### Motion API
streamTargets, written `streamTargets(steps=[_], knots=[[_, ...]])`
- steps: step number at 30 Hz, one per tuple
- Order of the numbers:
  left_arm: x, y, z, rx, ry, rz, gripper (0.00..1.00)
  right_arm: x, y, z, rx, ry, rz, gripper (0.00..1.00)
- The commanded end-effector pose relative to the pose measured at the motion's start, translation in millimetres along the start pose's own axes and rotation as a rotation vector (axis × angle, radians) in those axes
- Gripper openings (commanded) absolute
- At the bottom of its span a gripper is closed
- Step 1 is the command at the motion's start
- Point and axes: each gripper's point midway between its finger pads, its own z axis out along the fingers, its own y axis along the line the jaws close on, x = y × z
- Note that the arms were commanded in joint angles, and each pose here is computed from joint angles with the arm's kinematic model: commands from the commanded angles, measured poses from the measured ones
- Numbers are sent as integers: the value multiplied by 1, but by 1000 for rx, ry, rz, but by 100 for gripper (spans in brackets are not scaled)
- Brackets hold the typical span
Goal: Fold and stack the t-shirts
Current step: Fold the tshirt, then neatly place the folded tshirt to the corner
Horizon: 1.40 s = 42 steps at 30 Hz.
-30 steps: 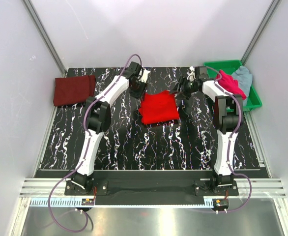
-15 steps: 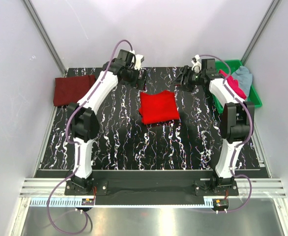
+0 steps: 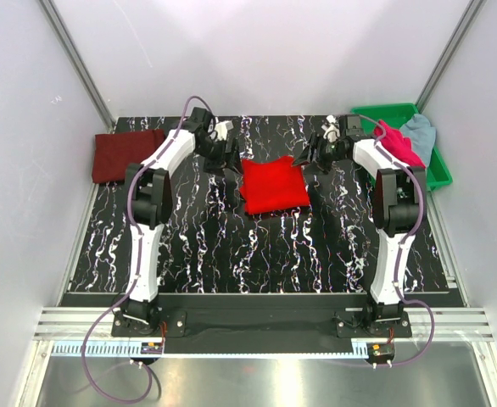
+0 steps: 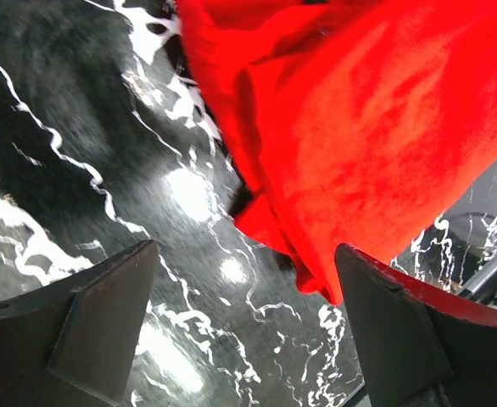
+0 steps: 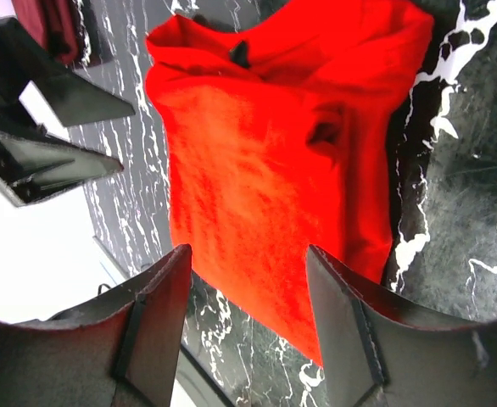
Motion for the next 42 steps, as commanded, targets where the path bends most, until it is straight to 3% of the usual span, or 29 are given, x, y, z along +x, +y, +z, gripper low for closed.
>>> streamTargets(steps=[1,14,24,31,37,39,42], knots=[[-21,-13,-2,111,-50,19,90,-2,14,3,-52,33,-30,63],[-13,-7,39,229,3,-46,85,14,5,31,-39,94,-27,64],[1,-25,62,291,53,-61,77,27,-1,45,-15,121,-20,64],[9,-35,72,339,81,-74,61,28,-1,48,-12,120,-22,64],[8,-38,74,362,77,-63,31,30,-1,49,-9,122,-23,64],[7,-38,74,362,72,-54,16,32,0,49,-10,126,-24,64],[2,-36,71,332,57,-26,4,32,1,49,-11,124,-26,64]])
